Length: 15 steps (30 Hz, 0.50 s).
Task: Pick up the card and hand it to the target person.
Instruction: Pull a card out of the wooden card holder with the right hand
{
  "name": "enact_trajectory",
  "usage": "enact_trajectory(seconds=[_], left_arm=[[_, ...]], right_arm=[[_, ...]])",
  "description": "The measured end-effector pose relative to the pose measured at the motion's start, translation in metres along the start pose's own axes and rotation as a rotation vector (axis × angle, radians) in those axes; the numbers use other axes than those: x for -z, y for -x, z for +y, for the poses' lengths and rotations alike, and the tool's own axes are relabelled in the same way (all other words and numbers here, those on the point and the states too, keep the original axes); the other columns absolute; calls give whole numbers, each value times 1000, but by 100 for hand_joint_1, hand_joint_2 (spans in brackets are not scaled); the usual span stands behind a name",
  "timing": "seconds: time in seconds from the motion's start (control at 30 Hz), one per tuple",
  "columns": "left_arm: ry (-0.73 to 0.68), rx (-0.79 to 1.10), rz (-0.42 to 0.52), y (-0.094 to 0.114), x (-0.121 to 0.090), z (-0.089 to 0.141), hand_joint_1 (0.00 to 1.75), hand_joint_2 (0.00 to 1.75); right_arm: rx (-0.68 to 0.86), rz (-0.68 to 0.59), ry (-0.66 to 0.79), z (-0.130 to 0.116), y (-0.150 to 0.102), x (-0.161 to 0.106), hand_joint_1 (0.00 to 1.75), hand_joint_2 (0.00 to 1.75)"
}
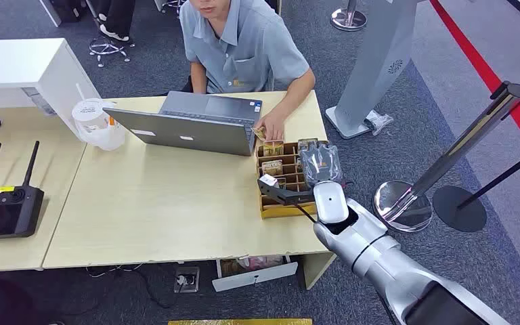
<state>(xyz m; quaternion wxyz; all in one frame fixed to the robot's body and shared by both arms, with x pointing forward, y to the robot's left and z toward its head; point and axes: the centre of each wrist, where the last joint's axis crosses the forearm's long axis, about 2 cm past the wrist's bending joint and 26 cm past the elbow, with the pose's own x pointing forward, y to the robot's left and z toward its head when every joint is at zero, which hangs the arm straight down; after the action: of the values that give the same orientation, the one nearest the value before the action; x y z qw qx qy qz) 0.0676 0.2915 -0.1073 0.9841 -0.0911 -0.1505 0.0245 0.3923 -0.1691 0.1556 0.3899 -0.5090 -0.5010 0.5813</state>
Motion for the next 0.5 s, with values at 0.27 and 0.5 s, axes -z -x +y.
enact_trajectory(seconds=[0.27, 0.5], left_arm=[[0, 2, 0, 0, 0, 0, 0, 0], [1, 4, 3, 0, 0, 0, 0, 0]], right_arm=[[-5, 3, -3, 0, 0, 0, 101, 175], [-23, 7, -8, -1, 1, 1, 102, 175]])
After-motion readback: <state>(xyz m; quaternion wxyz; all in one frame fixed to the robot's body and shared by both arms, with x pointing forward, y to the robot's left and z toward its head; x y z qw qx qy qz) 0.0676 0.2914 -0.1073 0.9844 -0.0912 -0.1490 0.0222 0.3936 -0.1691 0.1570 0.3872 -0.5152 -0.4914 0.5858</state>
